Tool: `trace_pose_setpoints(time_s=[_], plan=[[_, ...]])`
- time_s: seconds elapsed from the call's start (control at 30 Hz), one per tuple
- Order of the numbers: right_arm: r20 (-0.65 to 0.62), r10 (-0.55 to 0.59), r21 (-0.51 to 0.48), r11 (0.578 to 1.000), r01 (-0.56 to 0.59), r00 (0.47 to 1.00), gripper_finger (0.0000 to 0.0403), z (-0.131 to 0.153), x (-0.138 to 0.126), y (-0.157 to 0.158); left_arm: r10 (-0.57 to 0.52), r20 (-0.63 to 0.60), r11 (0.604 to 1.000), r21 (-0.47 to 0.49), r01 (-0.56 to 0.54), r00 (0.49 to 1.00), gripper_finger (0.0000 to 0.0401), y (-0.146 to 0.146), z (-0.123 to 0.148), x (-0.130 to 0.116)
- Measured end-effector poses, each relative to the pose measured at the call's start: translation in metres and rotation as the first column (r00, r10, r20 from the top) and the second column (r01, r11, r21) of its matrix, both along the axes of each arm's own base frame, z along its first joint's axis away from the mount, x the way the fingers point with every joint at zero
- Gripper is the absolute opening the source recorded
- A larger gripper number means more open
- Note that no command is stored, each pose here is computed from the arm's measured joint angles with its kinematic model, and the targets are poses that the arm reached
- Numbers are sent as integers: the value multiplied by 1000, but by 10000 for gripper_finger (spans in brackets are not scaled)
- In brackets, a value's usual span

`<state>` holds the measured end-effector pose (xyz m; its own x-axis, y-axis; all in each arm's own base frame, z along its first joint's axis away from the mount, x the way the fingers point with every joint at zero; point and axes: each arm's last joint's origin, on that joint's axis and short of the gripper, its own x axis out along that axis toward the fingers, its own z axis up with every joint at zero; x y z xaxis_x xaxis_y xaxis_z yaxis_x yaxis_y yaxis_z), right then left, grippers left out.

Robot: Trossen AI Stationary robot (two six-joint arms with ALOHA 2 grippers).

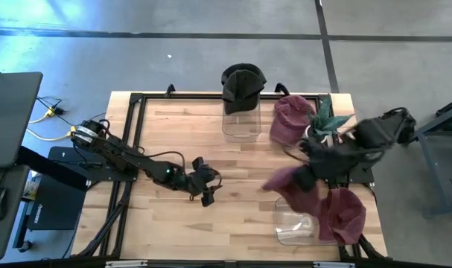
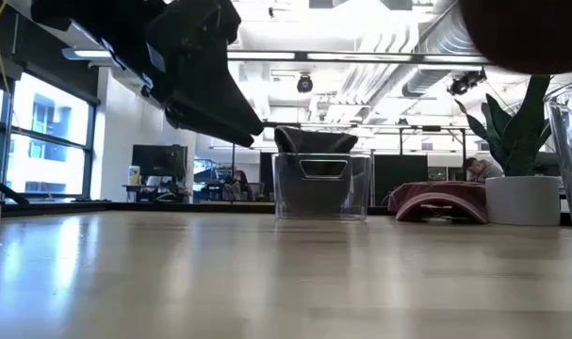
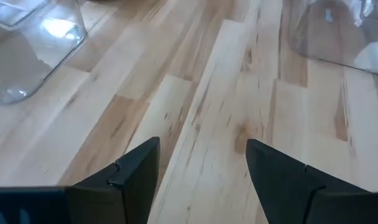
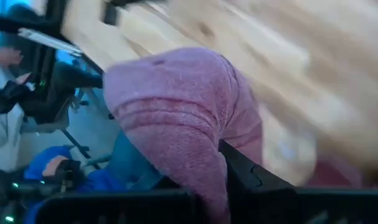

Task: Pick & Place hat
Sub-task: Put the left red cap into the bottom transparent bin

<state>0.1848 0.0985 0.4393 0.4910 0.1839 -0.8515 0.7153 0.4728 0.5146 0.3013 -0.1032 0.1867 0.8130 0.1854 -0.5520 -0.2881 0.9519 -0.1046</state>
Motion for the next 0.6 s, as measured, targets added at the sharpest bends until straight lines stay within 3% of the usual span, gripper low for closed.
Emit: trace_pose_setpoints(time_s=[0.2,0.37,0.5,0.6], plan=[[-191,-187,88,975,206,964,15,-13,-30,33,3,12,1000,8,-3,1000,231,-3,1,-1],[-339,-204,145,953,265,919,15,-48,-25,59,-28,45,999,34,27,999,231,-3,4,2],[-266,-193,261,929,263,945,16,-61,-6,72,-87,79,995,65,82,993,231,-5,9,5],[-285,-235,205,932,298,929,16,-77,-1,67,-120,107,989,100,109,987,231,-6,12,7]])
